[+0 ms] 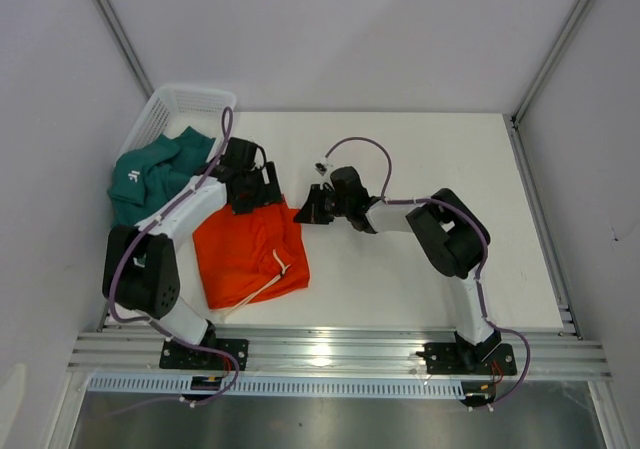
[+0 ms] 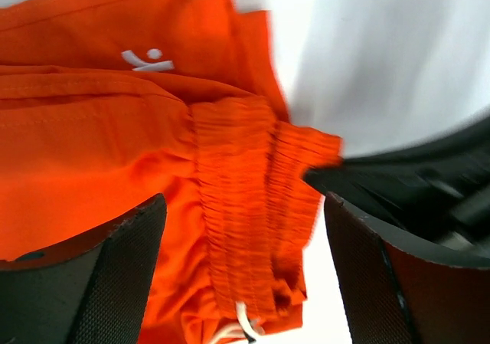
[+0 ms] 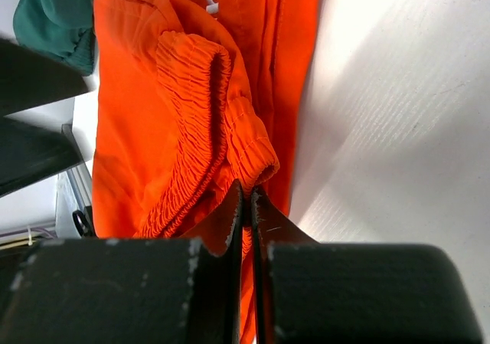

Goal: Fold and stack the shorts
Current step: Neatly place the folded shorts to the corner

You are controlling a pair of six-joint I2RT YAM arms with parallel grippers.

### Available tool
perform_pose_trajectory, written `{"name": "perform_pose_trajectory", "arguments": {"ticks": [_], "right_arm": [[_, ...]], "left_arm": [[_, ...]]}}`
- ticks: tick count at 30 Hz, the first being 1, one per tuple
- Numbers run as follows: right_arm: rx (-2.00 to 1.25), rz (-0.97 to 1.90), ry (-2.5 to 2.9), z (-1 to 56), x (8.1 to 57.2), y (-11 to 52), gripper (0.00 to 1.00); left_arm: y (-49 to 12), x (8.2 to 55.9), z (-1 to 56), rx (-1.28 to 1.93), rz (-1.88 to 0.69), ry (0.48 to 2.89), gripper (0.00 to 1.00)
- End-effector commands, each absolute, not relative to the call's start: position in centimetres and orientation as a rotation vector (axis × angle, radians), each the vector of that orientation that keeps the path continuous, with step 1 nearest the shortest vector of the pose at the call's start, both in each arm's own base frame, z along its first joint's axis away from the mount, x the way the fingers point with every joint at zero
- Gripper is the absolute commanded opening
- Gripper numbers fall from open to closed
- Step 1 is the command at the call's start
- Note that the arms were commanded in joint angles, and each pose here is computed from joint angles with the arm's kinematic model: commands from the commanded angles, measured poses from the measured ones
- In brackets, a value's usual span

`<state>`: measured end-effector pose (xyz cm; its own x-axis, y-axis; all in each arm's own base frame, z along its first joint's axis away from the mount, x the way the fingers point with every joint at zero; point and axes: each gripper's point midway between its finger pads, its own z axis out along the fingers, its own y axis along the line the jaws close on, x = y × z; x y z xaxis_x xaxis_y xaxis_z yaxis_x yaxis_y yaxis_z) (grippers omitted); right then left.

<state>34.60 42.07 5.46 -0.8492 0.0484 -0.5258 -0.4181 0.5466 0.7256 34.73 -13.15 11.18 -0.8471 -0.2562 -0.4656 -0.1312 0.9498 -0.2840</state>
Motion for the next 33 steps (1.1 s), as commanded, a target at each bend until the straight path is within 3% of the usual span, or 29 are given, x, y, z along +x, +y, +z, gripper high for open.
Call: {"name": "perform_pose_trajectory", "arguments": {"ticks": [1,11,16,24,27,29,33], "right_arm": [[-0.373,1.283,2.226,6.8,34.4,43.0,0.00],[-0.377,1.245,2.220,6.6,34.5,42.8,0.00],[-0.372,1.258,2.215,6.6,34.5,42.9,0.00],[-0.371,1.261,2.214,6.6,34.5,43.0,0.00],[-0.371,1.256,2.211,6.7,34.5,42.8,0.00],[-0.371,1.257,2.208,6.8,34.5,42.9,0.00],[-0.374,1.261,2.204,6.9,34.4,42.8,0.00]], "left_arm": [[-12.5,36.6,10.5,-0.344,-0.330,2.585,0.84],[-10.1,36.3,7.0,-0.473,-0.221,2.643,0.79],[-9.7,36.1,6.2,-0.499,-0.297,2.616,0.75],[-9.1,36.7,5.0,-0.543,-0.276,2.612,0.78],[-9.2,36.8,4.6,-0.543,-0.287,2.600,0.66],[-9.1,36.8,3.9,-0.544,-0.270,2.612,0.50],[-9.0,37.1,2.3,-0.541,-0.247,2.634,0.44]]}}
